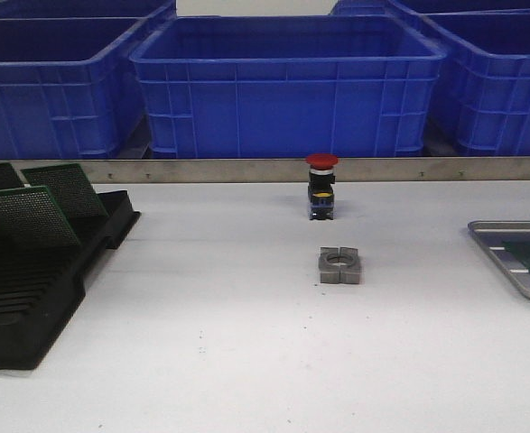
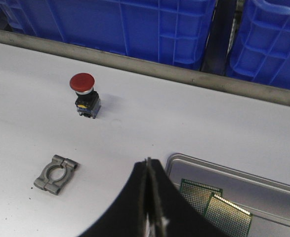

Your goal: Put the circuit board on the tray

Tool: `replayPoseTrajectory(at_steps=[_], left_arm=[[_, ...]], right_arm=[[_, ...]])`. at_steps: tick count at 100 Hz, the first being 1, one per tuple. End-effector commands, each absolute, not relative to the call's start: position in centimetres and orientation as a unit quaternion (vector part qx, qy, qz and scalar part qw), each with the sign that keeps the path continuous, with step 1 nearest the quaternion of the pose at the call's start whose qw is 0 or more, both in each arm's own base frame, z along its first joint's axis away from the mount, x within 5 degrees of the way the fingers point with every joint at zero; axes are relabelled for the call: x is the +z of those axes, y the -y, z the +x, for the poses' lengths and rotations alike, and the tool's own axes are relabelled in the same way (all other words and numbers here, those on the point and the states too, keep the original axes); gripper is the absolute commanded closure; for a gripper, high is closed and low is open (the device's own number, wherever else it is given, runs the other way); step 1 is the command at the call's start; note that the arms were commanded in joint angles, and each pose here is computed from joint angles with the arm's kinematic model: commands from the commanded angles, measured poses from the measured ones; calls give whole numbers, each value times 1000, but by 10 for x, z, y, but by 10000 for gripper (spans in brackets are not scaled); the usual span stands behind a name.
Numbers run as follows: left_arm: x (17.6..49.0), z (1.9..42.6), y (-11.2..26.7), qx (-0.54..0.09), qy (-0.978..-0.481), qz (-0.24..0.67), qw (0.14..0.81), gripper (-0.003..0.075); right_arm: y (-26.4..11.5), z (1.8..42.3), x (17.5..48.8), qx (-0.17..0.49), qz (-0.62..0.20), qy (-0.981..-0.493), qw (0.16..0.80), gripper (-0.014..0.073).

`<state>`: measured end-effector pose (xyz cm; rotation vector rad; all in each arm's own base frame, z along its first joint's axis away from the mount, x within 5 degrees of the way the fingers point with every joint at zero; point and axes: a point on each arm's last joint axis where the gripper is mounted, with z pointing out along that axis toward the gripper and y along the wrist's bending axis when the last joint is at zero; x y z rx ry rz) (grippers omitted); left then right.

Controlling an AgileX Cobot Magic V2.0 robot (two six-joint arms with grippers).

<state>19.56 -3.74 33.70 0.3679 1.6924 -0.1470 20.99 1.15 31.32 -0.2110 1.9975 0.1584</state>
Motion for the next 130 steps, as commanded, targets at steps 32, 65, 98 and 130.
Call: replayPoseTrajectory(at_steps=[32,65,98,130], left_arm=[[324,126,23,-47,-706,106,698,737],[300,81,19,-49,-667,101,737,737],[290,72,17,-47,-659,94,745,737],[290,72,17,-47,-659,94,745,737]], right_arm=[[-11,129,314,15,-56,-738,673,655],[-14,73,295,33,-78,-688,720,655],[-17,61,286,44,-94,-681,725,655],[-17,61,286,44,-94,-681,725,655]])
